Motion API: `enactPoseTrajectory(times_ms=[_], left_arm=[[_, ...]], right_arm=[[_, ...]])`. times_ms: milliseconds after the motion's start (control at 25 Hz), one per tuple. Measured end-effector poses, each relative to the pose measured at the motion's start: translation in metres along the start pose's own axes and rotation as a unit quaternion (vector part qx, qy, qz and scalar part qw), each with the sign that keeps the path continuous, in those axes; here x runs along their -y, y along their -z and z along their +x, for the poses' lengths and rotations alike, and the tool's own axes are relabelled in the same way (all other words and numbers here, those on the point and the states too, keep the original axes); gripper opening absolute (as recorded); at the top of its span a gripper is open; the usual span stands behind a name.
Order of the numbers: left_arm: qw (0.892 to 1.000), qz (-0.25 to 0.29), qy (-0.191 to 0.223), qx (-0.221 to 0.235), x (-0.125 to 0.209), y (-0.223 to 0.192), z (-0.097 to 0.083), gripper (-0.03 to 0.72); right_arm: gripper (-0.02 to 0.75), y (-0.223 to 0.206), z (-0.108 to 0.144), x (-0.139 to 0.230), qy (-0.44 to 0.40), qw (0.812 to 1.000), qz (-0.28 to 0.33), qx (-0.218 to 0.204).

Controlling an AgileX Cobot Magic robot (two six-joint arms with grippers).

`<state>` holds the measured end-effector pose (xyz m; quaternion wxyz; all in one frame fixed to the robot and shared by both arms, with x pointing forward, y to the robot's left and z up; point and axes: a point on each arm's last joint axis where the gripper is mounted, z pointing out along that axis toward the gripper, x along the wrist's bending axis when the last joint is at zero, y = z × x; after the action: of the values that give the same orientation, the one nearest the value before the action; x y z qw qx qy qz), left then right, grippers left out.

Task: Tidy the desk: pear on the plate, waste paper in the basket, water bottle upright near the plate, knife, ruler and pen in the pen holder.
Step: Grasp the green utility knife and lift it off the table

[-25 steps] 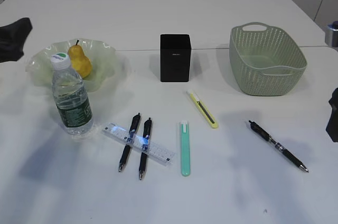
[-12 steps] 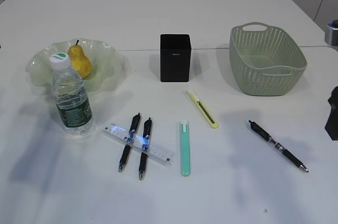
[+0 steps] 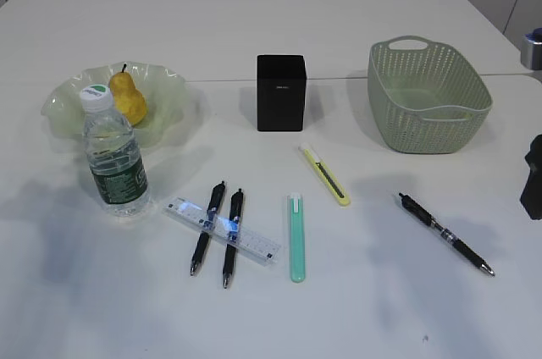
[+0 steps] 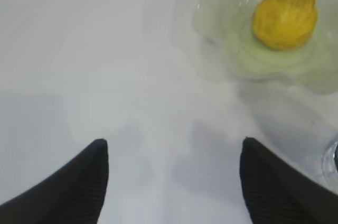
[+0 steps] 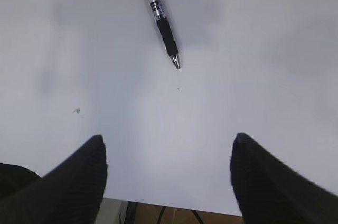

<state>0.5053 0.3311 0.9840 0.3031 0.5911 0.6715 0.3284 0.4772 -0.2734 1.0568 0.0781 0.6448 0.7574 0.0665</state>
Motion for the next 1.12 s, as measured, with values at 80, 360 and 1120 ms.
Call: enactPoseTrajectory(times_ms=[80,360,1120], left_arm=[[0.999,0.041,0.011,-0.012,-0.005,0.009,0.002,0.538],[0.983,0.179,0.039,-0.034,-0.025,0.039,0.004,0.528],[0.967,0.248,0.047,0.024,-0.029,0.087,-0.008,0.521]], right_arm=[[0.537,0.000,0.000,0.000,0.001,1.000,0.000,0.002],[0.537,0.000,0.000,0.000,0.003,1.000,0.000,0.002],[0.478,0.018,0.009,-0.034,-0.002,0.999,-0.030,-0.034]])
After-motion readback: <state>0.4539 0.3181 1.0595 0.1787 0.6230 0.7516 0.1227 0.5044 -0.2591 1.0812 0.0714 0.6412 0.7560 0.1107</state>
